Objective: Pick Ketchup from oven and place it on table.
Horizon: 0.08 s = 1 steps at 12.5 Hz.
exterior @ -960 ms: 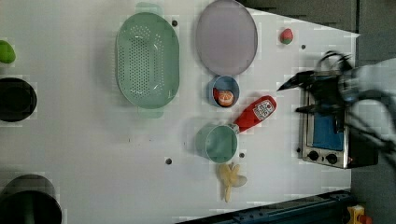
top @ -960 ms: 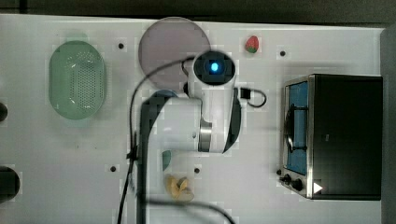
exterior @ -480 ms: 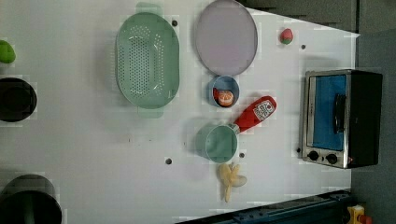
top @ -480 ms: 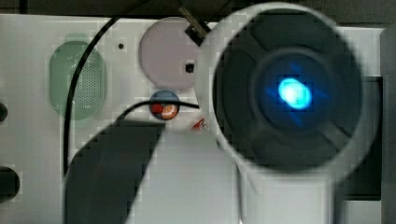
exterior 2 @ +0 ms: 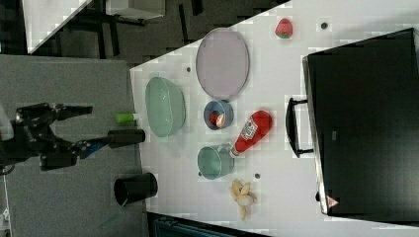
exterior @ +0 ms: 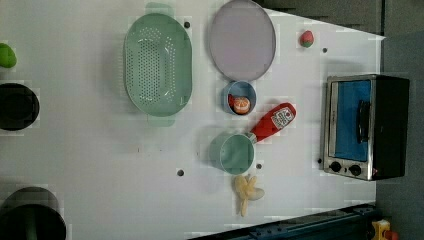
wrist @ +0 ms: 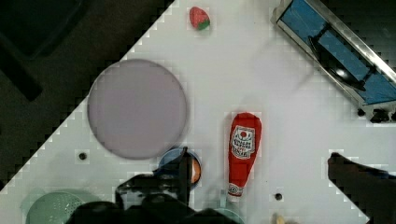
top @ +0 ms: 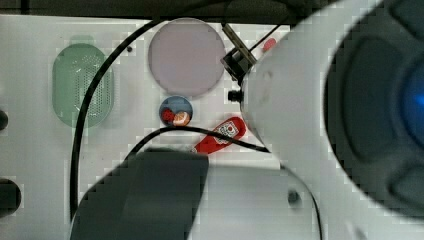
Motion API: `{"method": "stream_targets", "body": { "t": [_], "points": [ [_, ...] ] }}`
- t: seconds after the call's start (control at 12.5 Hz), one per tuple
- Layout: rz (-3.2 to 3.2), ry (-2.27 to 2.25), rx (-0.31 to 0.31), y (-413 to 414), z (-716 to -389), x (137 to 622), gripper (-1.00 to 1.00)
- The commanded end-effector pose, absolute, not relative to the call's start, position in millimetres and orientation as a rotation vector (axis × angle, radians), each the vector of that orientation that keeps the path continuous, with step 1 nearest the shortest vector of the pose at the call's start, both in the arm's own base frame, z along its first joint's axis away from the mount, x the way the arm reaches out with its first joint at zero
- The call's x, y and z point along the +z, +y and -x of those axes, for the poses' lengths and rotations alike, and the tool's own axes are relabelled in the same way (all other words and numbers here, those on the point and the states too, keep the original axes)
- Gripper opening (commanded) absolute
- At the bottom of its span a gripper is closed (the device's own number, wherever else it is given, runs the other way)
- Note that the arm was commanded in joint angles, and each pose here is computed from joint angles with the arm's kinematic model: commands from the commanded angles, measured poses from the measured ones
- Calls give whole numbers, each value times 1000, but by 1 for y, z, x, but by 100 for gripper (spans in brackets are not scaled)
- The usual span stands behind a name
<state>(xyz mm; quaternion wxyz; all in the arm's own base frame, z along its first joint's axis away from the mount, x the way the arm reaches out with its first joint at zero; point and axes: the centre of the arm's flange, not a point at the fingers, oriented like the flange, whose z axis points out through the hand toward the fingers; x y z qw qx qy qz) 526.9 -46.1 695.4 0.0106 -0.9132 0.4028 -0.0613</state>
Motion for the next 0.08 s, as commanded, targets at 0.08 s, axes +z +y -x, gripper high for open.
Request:
{"method": "stream_targets", "body": {
  "t": [0.08],
  "points": [
    [2872, 1313, -80, -37, -545, 657, 100]
  ]
}}
